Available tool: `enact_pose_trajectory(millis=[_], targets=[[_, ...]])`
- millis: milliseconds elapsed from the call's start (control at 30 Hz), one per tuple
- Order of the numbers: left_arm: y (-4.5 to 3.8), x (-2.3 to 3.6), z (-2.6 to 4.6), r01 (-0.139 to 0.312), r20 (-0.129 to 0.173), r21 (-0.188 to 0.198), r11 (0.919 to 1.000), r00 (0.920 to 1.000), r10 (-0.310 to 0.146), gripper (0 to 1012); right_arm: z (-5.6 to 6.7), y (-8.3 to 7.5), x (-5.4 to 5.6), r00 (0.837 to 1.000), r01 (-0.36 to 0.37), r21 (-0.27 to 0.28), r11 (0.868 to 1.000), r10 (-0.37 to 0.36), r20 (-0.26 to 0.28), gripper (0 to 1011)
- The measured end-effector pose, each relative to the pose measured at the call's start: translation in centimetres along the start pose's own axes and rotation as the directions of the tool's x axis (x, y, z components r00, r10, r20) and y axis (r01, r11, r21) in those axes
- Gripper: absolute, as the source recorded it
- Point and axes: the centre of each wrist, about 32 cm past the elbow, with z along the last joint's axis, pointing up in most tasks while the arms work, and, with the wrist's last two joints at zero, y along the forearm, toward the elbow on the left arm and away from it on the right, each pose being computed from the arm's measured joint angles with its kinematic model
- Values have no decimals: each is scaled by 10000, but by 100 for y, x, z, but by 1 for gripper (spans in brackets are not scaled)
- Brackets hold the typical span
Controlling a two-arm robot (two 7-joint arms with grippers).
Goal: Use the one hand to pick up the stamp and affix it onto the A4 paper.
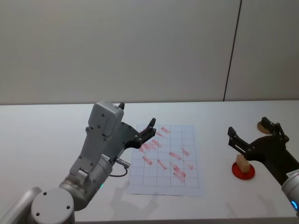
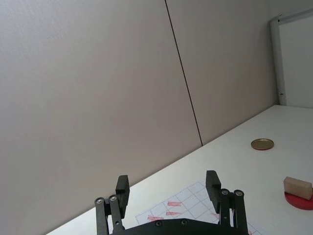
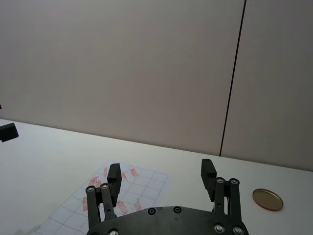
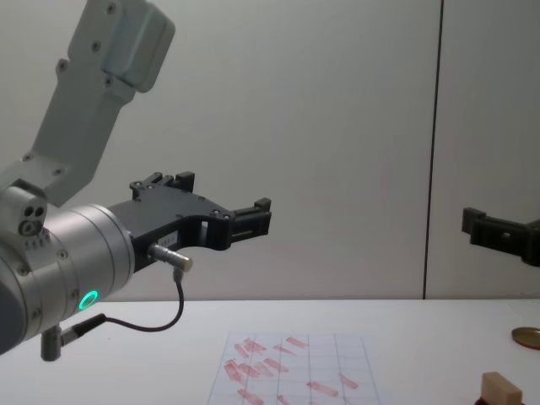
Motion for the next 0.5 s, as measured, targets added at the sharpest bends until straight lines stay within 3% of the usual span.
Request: enact_pose_trajectory(millis=[500], targets=[[0,0,0,0,0,1,10000,10000,0,993,-1,0,0,10000,1,-2,10000,-1,1,1001]])
